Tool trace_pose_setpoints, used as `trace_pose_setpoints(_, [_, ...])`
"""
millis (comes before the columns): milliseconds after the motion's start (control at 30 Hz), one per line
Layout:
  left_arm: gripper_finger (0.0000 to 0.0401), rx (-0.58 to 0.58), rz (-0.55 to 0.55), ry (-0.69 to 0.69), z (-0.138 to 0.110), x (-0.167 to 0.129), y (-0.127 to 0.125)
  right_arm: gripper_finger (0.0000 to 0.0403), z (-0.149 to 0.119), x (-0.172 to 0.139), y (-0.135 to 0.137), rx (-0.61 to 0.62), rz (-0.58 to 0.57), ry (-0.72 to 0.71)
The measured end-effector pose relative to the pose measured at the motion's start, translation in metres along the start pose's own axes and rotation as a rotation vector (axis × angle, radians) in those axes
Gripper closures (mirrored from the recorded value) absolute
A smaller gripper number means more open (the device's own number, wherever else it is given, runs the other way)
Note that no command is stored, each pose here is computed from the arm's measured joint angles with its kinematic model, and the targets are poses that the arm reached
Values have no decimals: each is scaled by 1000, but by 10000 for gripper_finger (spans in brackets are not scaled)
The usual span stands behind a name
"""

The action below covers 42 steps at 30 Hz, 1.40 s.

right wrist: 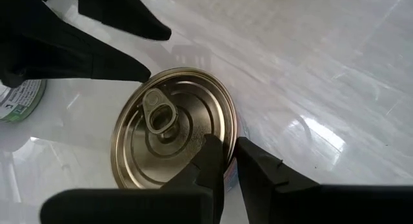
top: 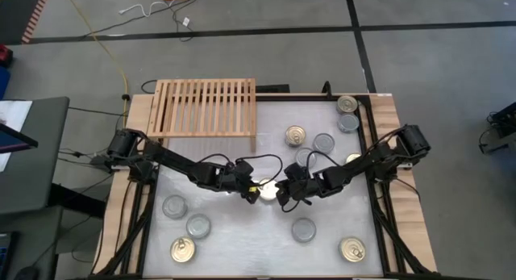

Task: Stack canned seafood by type on shelf
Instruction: Put the blue tuna can on the shelf

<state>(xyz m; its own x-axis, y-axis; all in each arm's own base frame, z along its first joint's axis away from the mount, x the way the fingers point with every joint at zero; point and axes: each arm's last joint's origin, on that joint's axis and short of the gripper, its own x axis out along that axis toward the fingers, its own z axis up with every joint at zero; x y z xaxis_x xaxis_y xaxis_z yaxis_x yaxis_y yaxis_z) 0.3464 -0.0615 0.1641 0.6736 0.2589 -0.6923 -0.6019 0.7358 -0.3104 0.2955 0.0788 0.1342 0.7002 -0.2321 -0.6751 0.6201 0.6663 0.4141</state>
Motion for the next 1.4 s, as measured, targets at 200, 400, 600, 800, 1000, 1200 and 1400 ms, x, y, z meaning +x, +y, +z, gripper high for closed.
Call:
trace_pose_setpoints(200, [124,-4,26,25,-4,0,2,334,0,0,0,-1,0,1])
trace_pose_setpoints(400, [80,-33,-22,86,-7,-1,0,334,-1,-1,1,-4,4,4])
trace_pose_setpoints(600, [82,-26,-16,69,-10,-4,-3,334,-3,-1,2,-7,7,5])
trace_pose_setpoints(800, [82,-42,-29,6,-2,-15,-7,334,-4,-2,2,-12,9,8])
trace_pose_setpoints(1000, [83,-83,-32,-28,9,-23,-4,334,-2,-1,0,-6,0,7])
trace_pose_setpoints(1200, [83,-166,-103,17,17,-21,-3,334,2,2,-3,7,-12,3])
trace_pose_setpoints(1400, [83,-301,-127,42,17,-21,-4,337,5,3,-7,27,-49,10])
